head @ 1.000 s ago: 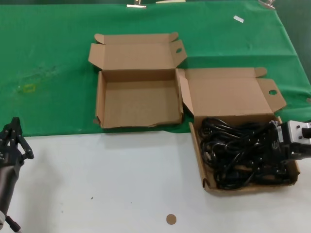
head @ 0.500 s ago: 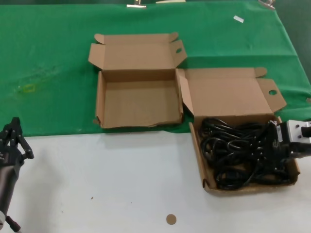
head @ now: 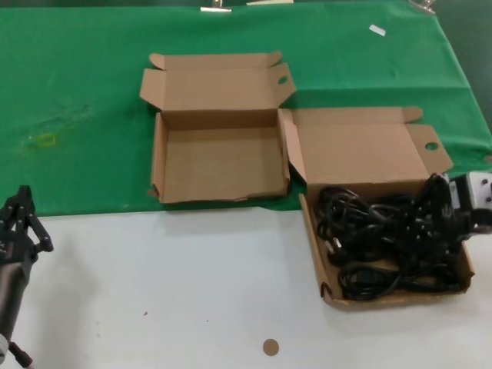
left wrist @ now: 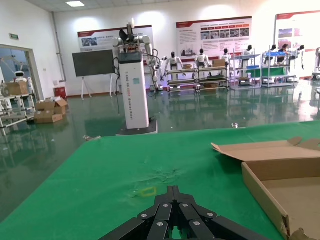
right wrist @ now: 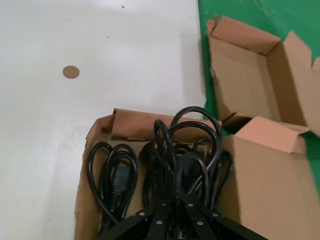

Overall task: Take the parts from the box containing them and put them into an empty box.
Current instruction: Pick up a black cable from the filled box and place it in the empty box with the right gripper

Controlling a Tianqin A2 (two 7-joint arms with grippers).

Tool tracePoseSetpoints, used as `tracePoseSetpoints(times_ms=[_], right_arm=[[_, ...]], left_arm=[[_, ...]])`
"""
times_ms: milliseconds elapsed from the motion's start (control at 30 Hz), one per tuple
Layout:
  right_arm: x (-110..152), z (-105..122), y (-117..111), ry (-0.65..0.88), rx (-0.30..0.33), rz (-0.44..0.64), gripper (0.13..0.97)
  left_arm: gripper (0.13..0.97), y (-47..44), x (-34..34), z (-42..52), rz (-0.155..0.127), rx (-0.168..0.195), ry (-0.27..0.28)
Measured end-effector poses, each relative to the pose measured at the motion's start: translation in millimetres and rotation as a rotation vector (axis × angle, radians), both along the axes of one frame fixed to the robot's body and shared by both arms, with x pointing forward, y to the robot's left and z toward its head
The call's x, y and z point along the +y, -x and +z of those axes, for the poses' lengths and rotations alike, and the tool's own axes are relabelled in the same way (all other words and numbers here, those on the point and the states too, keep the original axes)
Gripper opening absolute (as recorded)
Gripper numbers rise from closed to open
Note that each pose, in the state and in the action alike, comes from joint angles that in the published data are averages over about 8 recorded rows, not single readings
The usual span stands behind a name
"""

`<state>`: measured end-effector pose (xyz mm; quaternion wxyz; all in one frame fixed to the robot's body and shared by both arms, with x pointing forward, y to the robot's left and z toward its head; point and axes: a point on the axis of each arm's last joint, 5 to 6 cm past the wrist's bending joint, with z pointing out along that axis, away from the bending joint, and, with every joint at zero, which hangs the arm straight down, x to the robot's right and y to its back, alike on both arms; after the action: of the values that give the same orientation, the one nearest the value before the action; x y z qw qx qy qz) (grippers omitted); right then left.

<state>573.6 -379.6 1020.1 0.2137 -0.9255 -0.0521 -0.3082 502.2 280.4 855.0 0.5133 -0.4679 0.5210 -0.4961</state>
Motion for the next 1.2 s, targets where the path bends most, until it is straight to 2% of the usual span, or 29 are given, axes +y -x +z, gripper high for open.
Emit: tracePoseSetpoints(times_ms=[267,500,933,1200], right_arm=[[12,32,-3,0.007,-0.046,0.012,0.156],[33,52,-19,0.001,-0.087,0.028,0.156],[100,70,-62,-0.032,-0.154,0.074,0.156],[140,72,-85,-0.063,-0.181,0.101,0.156]], left_arm=[[0.144,0.0,0.0,0.0,0.0,0.0,0.0],[0.144,0.0,0.0,0.0,0.0,0.0,0.0],[0.144,0.0,0.0,0.0,0.0,0.0,0.0],[0.144,0.0,0.0,0.0,0.0,0.0,0.0]])
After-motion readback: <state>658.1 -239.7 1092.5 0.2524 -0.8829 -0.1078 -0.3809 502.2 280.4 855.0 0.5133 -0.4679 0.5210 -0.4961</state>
